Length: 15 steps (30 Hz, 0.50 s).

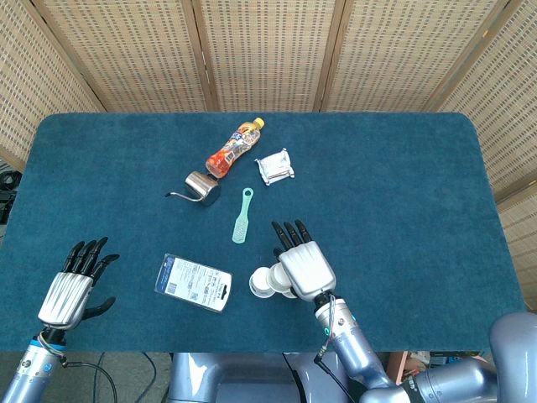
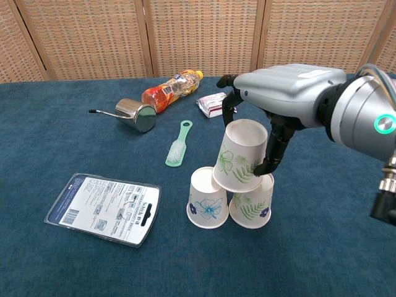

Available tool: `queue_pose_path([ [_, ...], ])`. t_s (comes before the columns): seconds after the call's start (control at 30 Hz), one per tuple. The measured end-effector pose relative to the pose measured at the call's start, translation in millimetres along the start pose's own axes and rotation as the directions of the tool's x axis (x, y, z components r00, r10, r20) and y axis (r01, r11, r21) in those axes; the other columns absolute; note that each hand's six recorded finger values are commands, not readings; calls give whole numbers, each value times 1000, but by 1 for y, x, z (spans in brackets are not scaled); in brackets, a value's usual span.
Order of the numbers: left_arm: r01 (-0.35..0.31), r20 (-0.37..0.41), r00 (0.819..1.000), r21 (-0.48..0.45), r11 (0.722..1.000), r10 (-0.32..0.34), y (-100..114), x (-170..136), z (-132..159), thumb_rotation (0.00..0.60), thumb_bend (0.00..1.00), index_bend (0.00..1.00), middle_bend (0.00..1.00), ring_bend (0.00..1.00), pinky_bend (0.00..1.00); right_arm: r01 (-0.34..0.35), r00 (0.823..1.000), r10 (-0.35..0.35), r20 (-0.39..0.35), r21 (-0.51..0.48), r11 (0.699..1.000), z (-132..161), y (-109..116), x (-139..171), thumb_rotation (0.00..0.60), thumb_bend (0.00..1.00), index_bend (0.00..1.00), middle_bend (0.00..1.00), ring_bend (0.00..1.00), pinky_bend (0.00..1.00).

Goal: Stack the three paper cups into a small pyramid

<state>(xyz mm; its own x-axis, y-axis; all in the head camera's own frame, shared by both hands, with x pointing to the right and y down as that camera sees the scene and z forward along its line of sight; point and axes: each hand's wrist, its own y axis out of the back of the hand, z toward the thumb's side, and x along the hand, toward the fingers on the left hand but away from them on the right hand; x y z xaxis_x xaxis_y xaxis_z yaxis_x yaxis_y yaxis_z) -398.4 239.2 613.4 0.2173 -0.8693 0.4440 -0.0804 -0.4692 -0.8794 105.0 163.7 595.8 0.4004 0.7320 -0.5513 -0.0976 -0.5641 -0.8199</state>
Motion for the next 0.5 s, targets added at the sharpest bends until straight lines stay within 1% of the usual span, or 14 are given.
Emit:
queue_pose_path([
  [0.17, 2, 1, 1000, 1, 1000, -2, -1, 0, 0, 600, 226, 191, 0, 0, 0, -4, 1000, 4, -4, -1, 1000, 2, -2, -1, 600, 71, 465, 55, 0, 0],
  [0.27, 0, 0, 1000, 1, 1000, 0, 0, 1, 0, 600, 225, 191, 0, 0, 0, -5, 1000, 5, -7, -3, 1000, 4, -3, -2, 600, 71, 463, 28, 0, 0],
  [0.37, 0, 0, 1000, 1, 1000, 0, 0, 0, 0, 600, 225, 191, 0, 0, 0, -7, 1000, 7, -11, -4, 1000, 6, -4, -1, 600, 71, 392, 0, 0, 0],
  [0.43, -1, 1, 1000, 1, 1000, 1, 0, 0, 1, 600, 225, 191, 0, 0, 0, -8, 1000, 8, -13, -5, 1000, 7, -4, -1, 600, 72, 301, 0, 0, 0],
  [0.5, -1, 0, 1000, 1, 1000, 1, 0, 0, 0, 600, 226, 191, 0, 0, 0, -9, 1000, 9, -16, -5, 1000, 8, -4, -1, 600, 72, 244, 0, 0, 0],
])
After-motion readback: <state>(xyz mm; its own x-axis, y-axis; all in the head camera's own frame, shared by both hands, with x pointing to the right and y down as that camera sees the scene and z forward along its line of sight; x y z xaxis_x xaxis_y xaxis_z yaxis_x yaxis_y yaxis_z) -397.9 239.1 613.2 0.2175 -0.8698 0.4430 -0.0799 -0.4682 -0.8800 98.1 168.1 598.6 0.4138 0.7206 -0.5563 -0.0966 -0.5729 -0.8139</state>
